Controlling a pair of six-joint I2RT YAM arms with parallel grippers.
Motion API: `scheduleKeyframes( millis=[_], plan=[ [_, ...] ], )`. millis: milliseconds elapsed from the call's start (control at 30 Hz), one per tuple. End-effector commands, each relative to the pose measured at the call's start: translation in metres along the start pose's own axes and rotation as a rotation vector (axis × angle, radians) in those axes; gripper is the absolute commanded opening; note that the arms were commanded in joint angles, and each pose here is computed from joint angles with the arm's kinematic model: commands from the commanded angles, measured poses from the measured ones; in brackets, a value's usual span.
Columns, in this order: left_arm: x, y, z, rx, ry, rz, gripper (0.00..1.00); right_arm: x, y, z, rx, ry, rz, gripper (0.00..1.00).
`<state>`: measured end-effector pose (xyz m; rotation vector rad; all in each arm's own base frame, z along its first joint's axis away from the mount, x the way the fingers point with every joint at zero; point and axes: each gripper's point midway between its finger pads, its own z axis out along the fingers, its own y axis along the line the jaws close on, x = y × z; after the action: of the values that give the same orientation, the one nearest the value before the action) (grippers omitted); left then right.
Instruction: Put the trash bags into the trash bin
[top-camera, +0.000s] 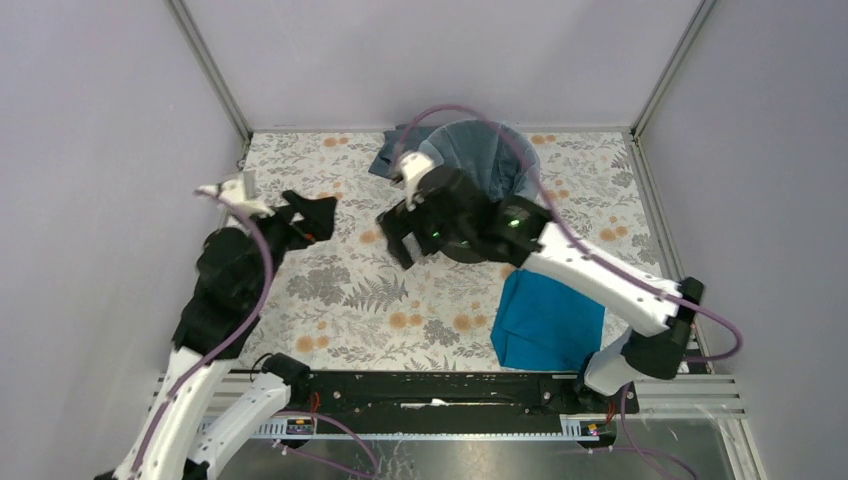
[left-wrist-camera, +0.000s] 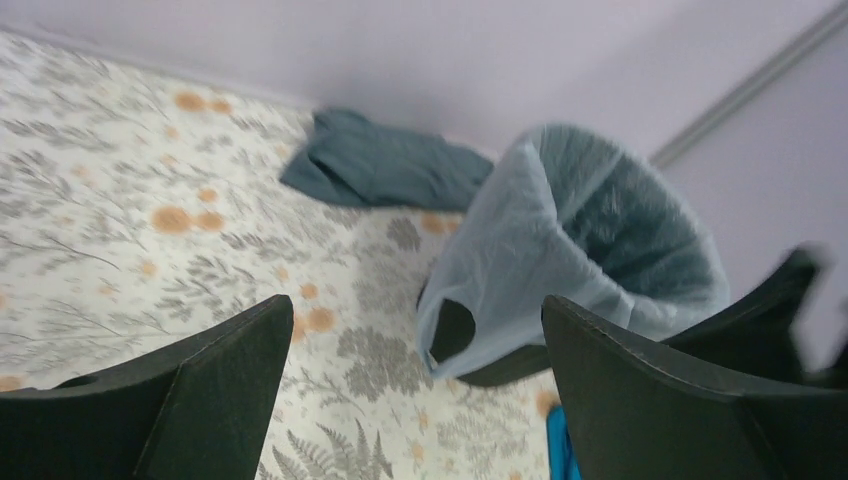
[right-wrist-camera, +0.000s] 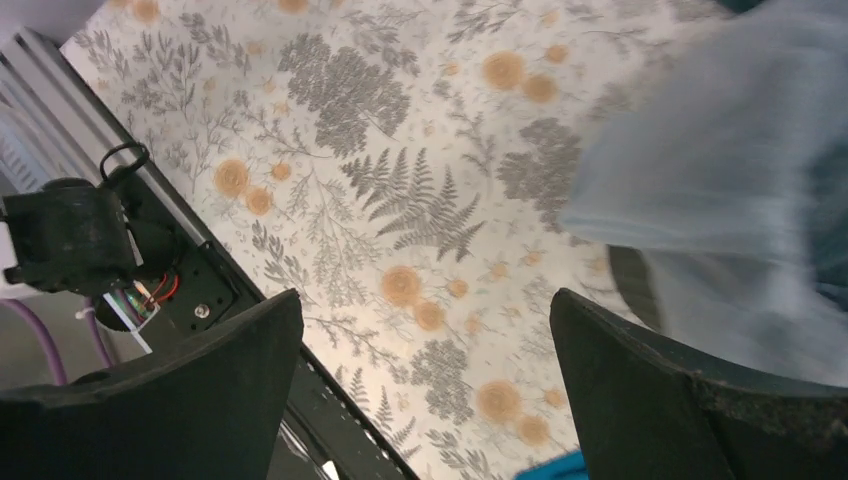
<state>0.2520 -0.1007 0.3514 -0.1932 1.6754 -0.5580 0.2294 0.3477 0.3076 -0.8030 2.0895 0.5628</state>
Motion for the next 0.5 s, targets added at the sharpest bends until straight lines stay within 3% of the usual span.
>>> scheduleKeyframes(
  millis=[0, 133, 267, 467],
  plan=[
    [-0.056, 0.023, -0.04, -0.12, -0.251, 0.001, 0.99, 0.037, 0.02, 0.064, 0.034, 0.078, -0.006, 1.0],
    [-0.068, 0.027, -0.058, -0.13, -0.312, 0.005, 0.99, 0.074, 0.024, 0.123, 0.059, 0.153, -0.041, 1.0],
    [-0.07, 0.03, -0.063, -0.135, -0.332, 0.017, 0.99, 0.099, -0.004, 0.172, 0.222, 0.202, -0.156, 1.0],
    [-0.066, 0.029, -0.057, -0.13, -0.315, 0.037, 0.99, 0.122, -0.059, 0.202, 0.487, 0.246, -0.304, 1.0]
  ],
)
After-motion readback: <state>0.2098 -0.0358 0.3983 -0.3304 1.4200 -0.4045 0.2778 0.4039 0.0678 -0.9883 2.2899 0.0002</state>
